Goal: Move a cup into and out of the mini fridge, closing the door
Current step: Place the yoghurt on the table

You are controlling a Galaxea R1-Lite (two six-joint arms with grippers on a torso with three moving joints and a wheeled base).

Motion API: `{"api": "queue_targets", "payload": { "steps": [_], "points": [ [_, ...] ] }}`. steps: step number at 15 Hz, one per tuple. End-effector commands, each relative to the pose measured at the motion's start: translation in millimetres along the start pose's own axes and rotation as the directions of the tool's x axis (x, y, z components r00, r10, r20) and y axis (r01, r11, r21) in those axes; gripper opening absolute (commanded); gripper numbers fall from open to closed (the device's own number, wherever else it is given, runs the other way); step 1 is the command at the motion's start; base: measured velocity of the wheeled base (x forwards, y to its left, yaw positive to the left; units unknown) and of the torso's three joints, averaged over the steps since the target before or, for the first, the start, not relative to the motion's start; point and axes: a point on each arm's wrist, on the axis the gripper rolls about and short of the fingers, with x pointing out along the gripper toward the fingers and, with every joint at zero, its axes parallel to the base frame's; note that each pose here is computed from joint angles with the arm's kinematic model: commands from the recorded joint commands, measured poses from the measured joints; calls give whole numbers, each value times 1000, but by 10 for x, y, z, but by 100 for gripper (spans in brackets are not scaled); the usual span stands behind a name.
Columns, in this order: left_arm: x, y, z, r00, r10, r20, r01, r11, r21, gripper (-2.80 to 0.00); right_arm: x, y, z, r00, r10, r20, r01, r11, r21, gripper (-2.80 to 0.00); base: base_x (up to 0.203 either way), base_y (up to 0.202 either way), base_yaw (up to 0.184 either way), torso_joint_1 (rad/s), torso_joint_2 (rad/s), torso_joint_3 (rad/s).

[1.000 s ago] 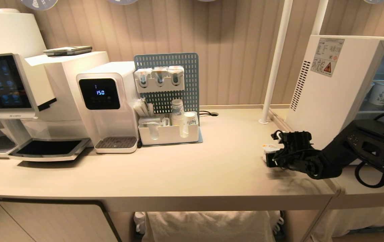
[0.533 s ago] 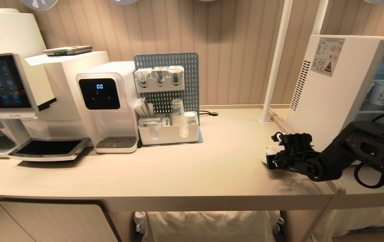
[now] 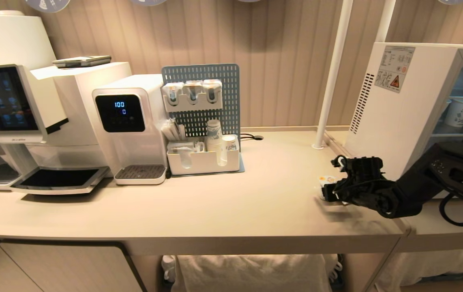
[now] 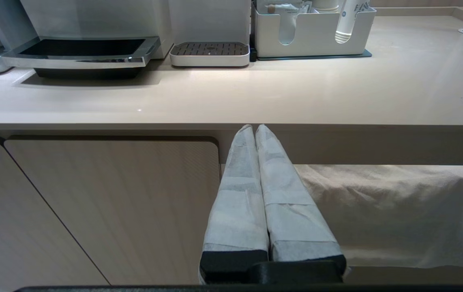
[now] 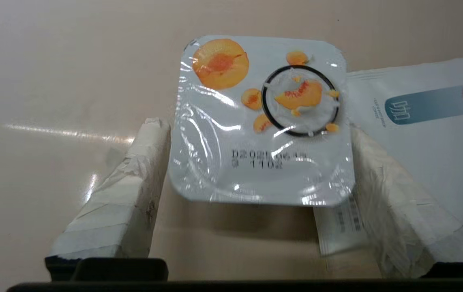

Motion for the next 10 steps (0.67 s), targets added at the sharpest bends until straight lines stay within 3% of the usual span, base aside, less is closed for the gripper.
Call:
{"api": "queue_targets", "payload": {
  "steps": [1,7,10],
  "points": [
    [1,0,-4,1000,1,-1,-1,1000,-1,-280,-356,27,185,999,4,53,-3,1000,-5,0,0,0,0,0,0,0],
    [1,0,-4,1000,1,-1,-1,1000,-1,-280,-1584,88,332,985,32,172,-30,999,-14,0,0,0,0,0,0,0],
    [1,0,-4,1000,1,-1,-1,1000,-2,-280,-2419,130,319,951,34,308,-32,999,-11,0,0,0,0,0,0,0]
  ]
}}
